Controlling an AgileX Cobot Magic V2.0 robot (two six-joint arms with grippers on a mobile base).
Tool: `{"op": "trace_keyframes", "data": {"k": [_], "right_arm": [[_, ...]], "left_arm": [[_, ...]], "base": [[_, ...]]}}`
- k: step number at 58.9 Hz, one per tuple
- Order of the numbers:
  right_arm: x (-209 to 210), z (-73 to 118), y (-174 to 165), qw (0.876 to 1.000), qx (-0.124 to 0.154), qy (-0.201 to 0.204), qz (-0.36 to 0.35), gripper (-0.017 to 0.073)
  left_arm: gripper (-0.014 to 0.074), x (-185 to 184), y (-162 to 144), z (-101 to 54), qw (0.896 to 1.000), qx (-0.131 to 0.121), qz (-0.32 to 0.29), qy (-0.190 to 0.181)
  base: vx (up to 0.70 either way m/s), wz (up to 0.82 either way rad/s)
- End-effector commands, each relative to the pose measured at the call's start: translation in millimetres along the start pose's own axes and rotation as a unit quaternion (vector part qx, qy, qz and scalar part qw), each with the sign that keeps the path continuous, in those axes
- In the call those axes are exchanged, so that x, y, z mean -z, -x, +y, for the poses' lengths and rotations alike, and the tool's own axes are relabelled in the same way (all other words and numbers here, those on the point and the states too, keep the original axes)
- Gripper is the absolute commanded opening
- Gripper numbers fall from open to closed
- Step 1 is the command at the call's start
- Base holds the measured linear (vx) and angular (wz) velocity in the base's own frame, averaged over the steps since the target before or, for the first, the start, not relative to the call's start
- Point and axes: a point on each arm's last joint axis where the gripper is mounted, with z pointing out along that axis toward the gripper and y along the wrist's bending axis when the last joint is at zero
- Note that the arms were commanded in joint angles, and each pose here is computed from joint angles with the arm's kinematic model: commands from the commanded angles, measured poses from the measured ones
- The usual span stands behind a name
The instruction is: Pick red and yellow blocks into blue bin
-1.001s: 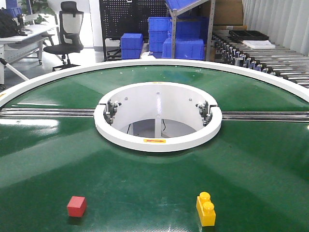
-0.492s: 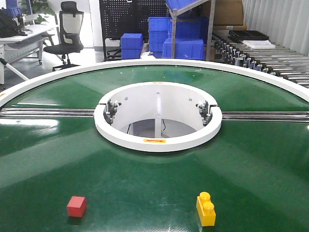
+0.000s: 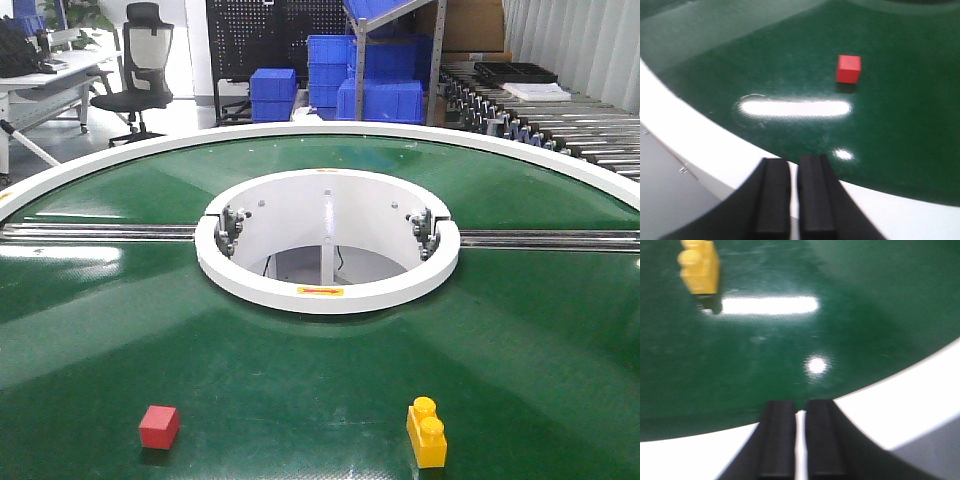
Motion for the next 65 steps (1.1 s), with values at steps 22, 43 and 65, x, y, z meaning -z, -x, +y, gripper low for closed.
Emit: {"op": "trace_keyframes", "data": {"k": [22, 43, 65], "right_arm": [[-17, 40.4, 34, 0.982, 0.134, 0.131, -0.014, 0.0628], [-72, 67.1, 99, 0.989, 0.128, 0.06, 0.051, 0.0583], [-153, 93.5, 153, 0.986, 0.122, 0.056, 0.103, 0.0607]], "left_arm": [[0.0609, 5, 13, -14.3, 0.996, -0.045, -0.042, -0.065], [0.0552, 5, 13, -14.5, 0.996, -0.045, -0.044, -0.065], [0.0533, 5, 14, -14.5, 0.996, -0.046, -0.047, -0.065]], "base": [[0.0, 0.0], [0.0, 0.0], [0.0, 0.0]]}}
